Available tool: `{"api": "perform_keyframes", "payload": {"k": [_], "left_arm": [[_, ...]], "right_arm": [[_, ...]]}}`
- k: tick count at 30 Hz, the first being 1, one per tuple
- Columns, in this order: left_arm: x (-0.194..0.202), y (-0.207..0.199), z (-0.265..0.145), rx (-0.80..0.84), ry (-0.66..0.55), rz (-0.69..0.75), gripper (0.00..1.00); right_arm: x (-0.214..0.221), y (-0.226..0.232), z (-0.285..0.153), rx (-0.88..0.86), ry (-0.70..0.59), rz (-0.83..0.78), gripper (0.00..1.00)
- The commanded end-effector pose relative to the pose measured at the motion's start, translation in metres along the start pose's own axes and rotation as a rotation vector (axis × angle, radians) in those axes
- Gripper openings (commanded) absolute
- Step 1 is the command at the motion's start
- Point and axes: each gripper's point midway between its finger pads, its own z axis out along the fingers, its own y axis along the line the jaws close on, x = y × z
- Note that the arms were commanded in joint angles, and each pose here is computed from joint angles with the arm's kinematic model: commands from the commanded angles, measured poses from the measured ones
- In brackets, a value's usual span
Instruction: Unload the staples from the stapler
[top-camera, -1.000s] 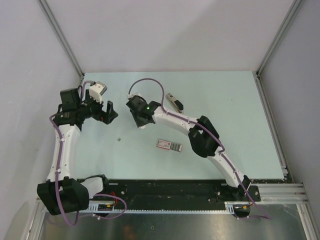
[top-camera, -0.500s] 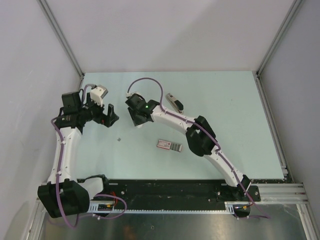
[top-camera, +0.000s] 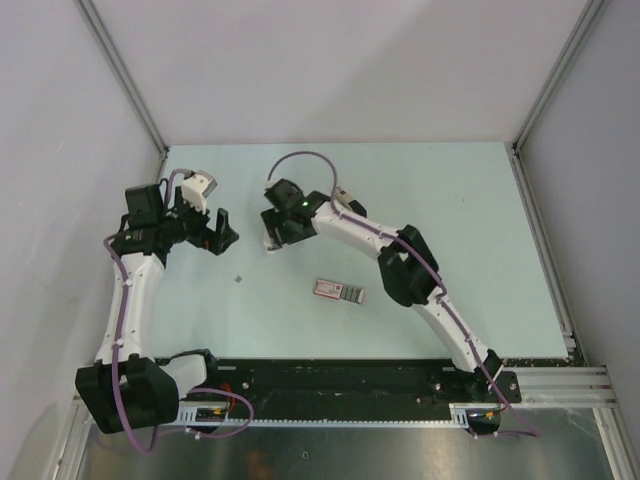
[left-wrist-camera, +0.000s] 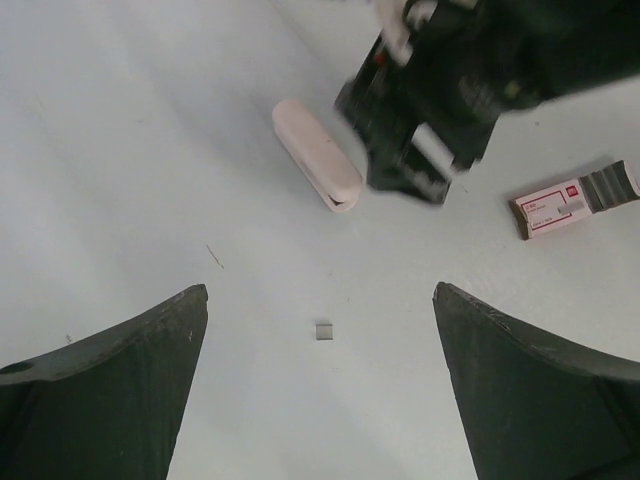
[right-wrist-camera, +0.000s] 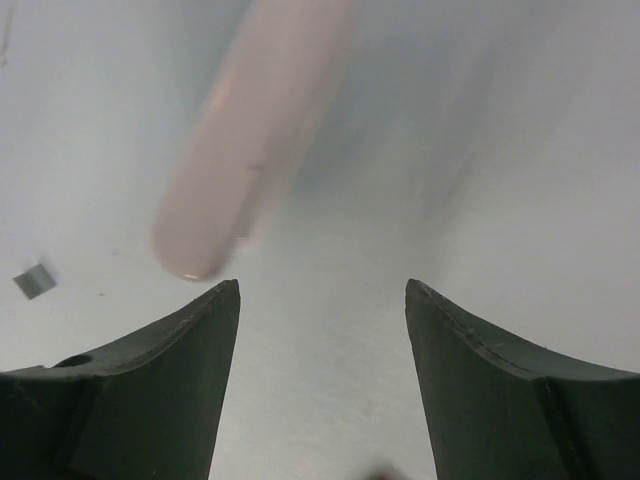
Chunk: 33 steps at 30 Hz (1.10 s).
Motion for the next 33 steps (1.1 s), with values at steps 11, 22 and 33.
{"api": "perform_keyframes", "payload": {"k": [11,22,33], "left_arm": [[-0.005,-0.004,0.005,0.042,-0.024,0.003,1.0],[0.003,-0.019,0.016,0.07,0.017,0.042,0.99],[0.006,-0.025,0.023,0.064,0.043,0.065,1.0]], "right_arm": [[-0.086,-0.194,-0.101,0.337,-0.237,0.063,0.81],[-0.057,-0.224,-0.058,0.356,-0.13,0.049,0.75],[-0.038,-0.231,-0.036,0.345,-0.072,0.063,0.56]]}}
